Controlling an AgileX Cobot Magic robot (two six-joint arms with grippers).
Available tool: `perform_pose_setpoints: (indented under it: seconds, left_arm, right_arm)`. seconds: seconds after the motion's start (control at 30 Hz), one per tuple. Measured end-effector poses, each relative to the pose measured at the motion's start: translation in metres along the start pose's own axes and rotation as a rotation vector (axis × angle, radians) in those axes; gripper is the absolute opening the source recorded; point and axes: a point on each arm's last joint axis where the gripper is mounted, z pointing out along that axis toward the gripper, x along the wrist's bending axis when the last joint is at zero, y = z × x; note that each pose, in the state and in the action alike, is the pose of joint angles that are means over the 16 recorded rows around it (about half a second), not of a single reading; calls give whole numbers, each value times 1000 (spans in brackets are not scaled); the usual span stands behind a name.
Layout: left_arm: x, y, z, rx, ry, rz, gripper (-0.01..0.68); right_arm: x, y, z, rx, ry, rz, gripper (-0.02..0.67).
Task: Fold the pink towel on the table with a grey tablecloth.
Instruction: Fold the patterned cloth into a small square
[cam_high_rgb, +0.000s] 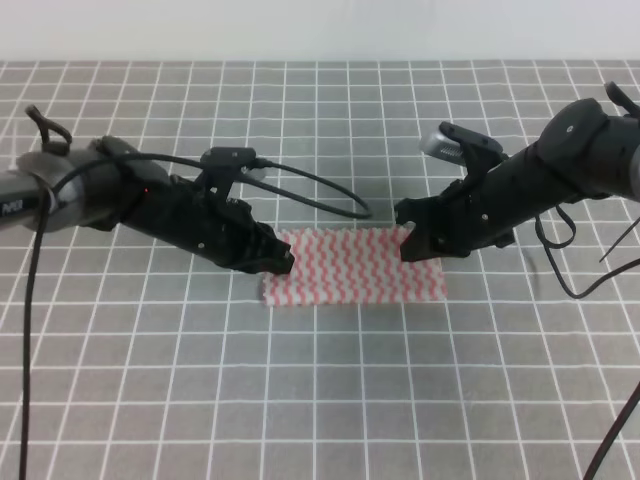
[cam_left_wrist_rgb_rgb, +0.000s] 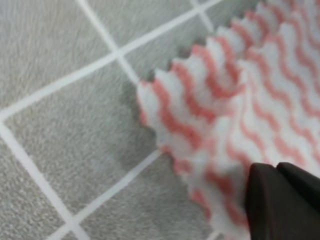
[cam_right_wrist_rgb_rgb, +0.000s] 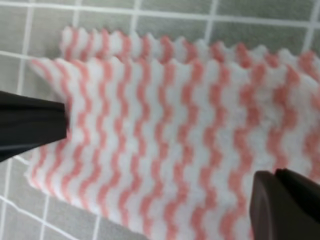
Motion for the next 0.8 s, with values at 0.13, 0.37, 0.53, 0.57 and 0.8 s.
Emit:
perform_pose_setpoints:
  seconds: [0.13,0.37,0.53,0.57,0.8]
  left_arm:
    - [-1,3,1,1,-23,1,-2]
    - [-7,17,-5,-18,-68,18,-3]
    - [-9,24,-6,-18,-93,27,-3]
    - [-8,24,-5,-17,-93,26,-3]
    - [1,19,8,3,-83,-3,-3]
  right_arm:
    - [-1,-1,0,11,-16,4,-15]
    - [-3,-1,-1,20,-23,8,-14]
    - [-8,-1,-3,24,-33,19,-3]
    - [-9,-1,-4,26,-37,22,4]
    - [-20,-2,-8,51,-82,48,96]
